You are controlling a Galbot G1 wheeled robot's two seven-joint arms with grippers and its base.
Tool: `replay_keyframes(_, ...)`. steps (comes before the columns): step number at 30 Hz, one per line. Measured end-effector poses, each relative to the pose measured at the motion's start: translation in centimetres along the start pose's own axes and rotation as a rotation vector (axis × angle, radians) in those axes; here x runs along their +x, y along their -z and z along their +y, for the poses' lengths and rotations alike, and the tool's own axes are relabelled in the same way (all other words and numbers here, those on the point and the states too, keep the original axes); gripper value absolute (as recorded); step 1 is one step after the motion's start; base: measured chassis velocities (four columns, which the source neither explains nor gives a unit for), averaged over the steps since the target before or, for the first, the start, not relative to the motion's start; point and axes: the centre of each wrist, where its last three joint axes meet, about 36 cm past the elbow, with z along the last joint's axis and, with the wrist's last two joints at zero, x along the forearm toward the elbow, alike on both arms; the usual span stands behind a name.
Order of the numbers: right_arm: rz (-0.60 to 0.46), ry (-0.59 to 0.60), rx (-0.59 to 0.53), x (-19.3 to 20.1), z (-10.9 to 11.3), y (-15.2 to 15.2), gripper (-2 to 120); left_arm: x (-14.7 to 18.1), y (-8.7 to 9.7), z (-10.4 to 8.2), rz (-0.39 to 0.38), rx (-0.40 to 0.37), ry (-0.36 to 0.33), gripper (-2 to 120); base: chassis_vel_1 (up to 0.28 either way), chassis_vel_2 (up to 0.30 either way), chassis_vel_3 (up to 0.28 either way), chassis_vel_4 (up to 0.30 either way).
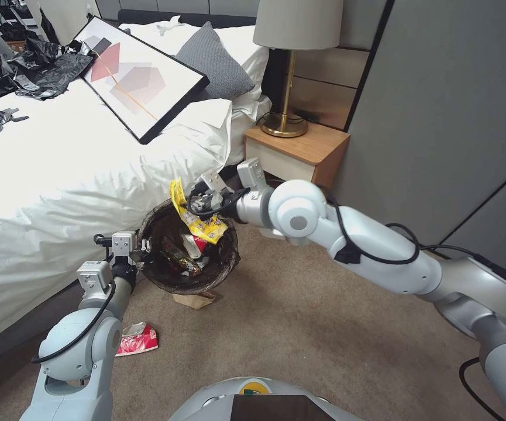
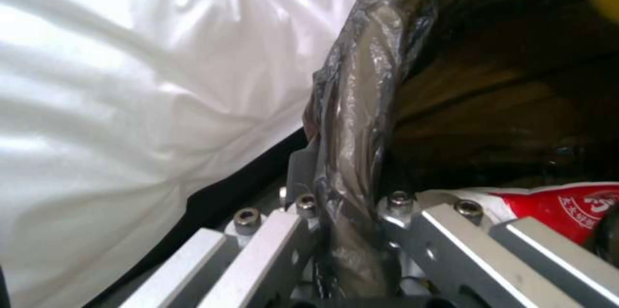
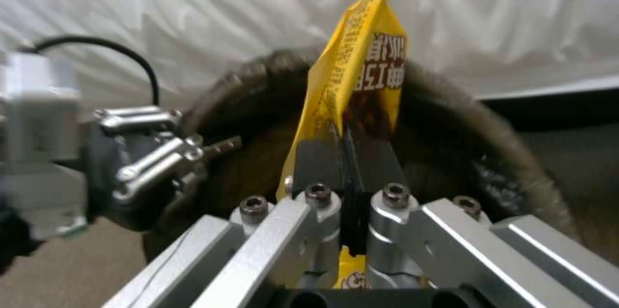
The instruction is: Pick up the trash bin, then pick up the garbage from the floor and place it into the trash bin.
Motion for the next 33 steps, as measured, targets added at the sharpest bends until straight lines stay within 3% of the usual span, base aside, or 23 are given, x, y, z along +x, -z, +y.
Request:
replay_keyframes(14, 0.062, 0.042, -0.044, -7.4, 1.0, -3.5, 0, 0.0, -0.1, -0.2, 0.003, 0.000, -0.001, 0, 0.000, 0.000, 0.000, 0.000)
replay_keyframes(25, 0.086, 0.058, -0.039, -8.8, 2.0, -3.9, -1, 0.2, 0.0, 0.0, 0.000, -0.003, 0.006, 0, 0.000, 0.000, 0.000, 0.000)
replay_keyframes(33, 0.106, 0.029, -0.017, -6.7, 1.0, -3.9, 31, 0.2, 0.0, 0.0, -0.005, 0.002, 0.007, 0, 0.000, 0.000, 0.000, 0.000)
